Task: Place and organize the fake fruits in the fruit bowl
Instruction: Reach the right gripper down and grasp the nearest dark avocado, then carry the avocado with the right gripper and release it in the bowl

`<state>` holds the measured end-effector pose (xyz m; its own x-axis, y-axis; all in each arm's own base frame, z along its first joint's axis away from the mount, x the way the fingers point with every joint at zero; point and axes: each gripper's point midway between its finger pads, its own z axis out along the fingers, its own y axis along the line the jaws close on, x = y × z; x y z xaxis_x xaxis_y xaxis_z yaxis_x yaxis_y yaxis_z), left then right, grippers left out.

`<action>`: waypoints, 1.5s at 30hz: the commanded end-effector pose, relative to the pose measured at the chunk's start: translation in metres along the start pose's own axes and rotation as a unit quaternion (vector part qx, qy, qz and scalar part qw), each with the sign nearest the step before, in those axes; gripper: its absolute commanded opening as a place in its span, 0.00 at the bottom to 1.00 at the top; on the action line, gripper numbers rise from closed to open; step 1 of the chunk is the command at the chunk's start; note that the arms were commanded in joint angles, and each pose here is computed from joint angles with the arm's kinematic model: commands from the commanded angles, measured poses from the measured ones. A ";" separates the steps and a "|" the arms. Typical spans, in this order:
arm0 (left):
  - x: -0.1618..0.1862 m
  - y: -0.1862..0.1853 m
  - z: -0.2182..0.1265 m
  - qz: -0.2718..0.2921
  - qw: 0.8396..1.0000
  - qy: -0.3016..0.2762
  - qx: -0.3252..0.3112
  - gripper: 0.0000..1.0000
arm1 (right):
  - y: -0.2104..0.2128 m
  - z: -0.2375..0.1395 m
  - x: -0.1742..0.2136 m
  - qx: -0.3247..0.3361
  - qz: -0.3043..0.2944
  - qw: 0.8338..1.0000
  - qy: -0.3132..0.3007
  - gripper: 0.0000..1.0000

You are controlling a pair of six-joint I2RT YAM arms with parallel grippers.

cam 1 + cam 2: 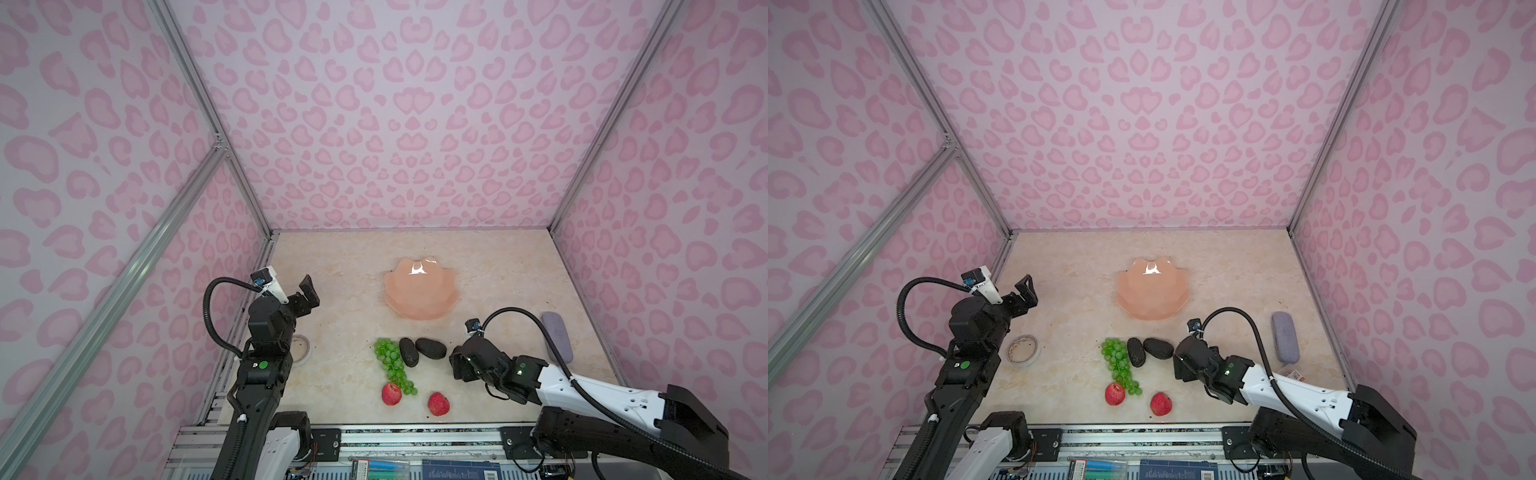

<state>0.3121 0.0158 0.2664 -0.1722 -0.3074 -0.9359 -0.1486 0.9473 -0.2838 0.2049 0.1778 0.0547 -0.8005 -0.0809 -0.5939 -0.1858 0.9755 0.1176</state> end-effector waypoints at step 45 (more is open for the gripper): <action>-0.011 -0.003 -0.009 0.000 1.000 -0.013 0.006 0.98 | 0.053 0.073 -0.257 -0.021 -0.010 0.980 -0.199 0.26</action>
<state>0.3063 0.0139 0.2698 -0.1705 -0.3130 -0.9343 -0.1389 0.9464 -0.2917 0.4304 0.2475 0.1602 -0.5217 -0.0110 -0.8531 -0.1757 0.9799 0.0949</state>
